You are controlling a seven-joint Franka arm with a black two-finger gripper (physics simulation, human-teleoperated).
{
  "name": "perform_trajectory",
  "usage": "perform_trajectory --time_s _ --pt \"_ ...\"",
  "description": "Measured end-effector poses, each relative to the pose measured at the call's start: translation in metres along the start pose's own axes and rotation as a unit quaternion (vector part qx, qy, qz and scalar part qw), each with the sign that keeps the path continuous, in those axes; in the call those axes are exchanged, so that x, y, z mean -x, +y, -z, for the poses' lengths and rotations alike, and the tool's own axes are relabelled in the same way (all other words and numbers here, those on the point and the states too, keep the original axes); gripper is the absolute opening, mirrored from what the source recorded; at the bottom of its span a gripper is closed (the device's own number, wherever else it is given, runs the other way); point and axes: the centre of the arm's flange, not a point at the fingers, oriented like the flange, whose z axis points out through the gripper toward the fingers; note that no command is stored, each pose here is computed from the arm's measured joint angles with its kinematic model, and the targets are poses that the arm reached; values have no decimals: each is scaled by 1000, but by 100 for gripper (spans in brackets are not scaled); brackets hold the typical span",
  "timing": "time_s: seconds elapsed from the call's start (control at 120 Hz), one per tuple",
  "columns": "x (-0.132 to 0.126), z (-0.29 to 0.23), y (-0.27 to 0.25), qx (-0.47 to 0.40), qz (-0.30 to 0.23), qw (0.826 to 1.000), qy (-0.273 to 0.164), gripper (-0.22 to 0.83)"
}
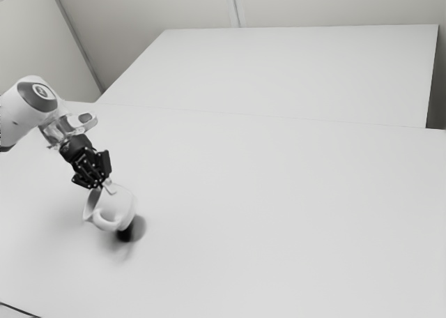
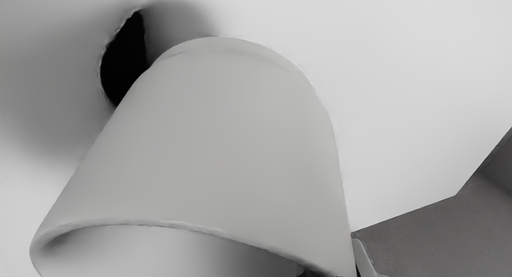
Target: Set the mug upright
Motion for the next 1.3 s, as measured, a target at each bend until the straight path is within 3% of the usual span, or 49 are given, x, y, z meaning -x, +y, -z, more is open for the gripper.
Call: perform_trajectory --time_s 0.183,0.492,0.858,1.133,1.3 --pt "-11 -15 54 -107 12 994 -1 -11" --pt "-19 -50 104 -191 105 976 23 -11" --pt "-58 -104 149 -284 198 936 56 -12" --pt "-73 -114 148 -299 261 915 76 -12" --pt "-82 -118 149 -273 284 915 92 -12"
